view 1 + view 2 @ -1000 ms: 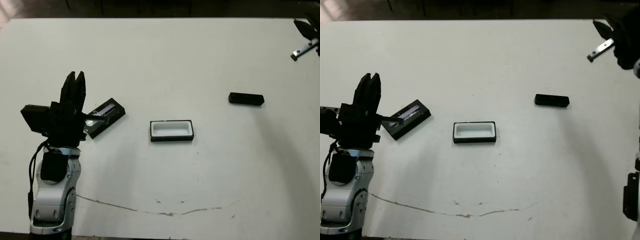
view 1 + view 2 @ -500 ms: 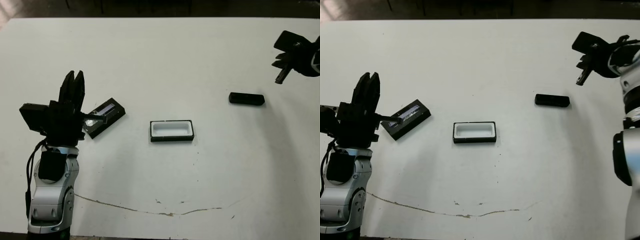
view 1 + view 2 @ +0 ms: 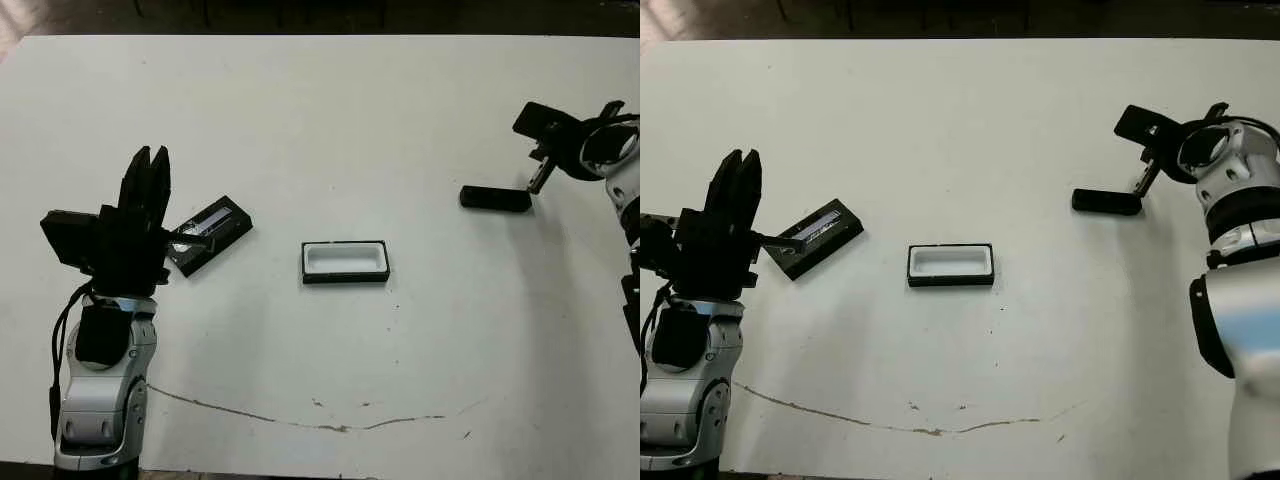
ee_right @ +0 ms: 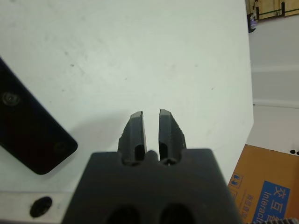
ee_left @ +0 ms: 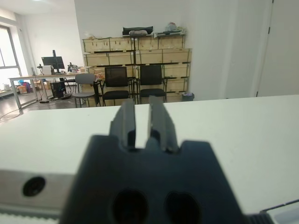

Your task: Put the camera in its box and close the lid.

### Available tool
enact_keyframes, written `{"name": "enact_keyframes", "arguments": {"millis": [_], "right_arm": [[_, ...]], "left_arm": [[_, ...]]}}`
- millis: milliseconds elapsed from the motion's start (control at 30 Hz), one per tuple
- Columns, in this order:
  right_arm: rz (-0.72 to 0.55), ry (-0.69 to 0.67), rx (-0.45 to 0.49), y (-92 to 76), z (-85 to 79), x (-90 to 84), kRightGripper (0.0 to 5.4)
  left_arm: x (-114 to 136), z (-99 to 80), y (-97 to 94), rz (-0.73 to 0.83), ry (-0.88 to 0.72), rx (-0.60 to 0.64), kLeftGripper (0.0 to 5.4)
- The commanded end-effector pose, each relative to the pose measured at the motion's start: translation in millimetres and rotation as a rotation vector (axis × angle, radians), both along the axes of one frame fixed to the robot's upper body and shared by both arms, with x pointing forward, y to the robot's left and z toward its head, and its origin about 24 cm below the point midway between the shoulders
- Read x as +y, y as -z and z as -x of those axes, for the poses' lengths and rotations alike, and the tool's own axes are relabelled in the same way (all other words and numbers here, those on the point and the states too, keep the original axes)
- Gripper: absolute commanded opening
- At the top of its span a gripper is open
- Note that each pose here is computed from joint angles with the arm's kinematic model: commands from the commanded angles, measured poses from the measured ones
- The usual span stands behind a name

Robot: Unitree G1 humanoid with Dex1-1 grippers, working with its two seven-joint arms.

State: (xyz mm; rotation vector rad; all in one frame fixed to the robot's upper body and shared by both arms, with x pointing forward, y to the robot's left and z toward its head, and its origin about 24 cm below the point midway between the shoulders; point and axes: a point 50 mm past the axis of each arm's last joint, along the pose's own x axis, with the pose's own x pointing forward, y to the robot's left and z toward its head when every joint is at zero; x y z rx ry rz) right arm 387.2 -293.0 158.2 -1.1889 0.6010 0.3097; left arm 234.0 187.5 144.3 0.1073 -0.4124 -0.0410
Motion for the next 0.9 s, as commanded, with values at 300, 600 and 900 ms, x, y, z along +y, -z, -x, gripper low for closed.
{"name": "enact_keyframes", "arguments": {"millis": [300, 600, 900], "right_arm": [[0.009, -0.005, 0.079, 36.7, 11.1, -2.3, 0.0], [0.004, -0.031, 0.134, 45.2, 13.8, 1.1, 0.0], [0.002, -0.077, 0.144, 46.9, 14.4, 4.7, 0.0]], "left_arm": [[1.4, 4.2, 7.6, -0.011, -0.003, 0.043, 0.02], [0.3, 5.9, 9.1, -0.021, -0.005, 0.047, 0.02], [0.6, 5.8, 10.3, -0.025, -0.008, 0.044, 0.02]]}}
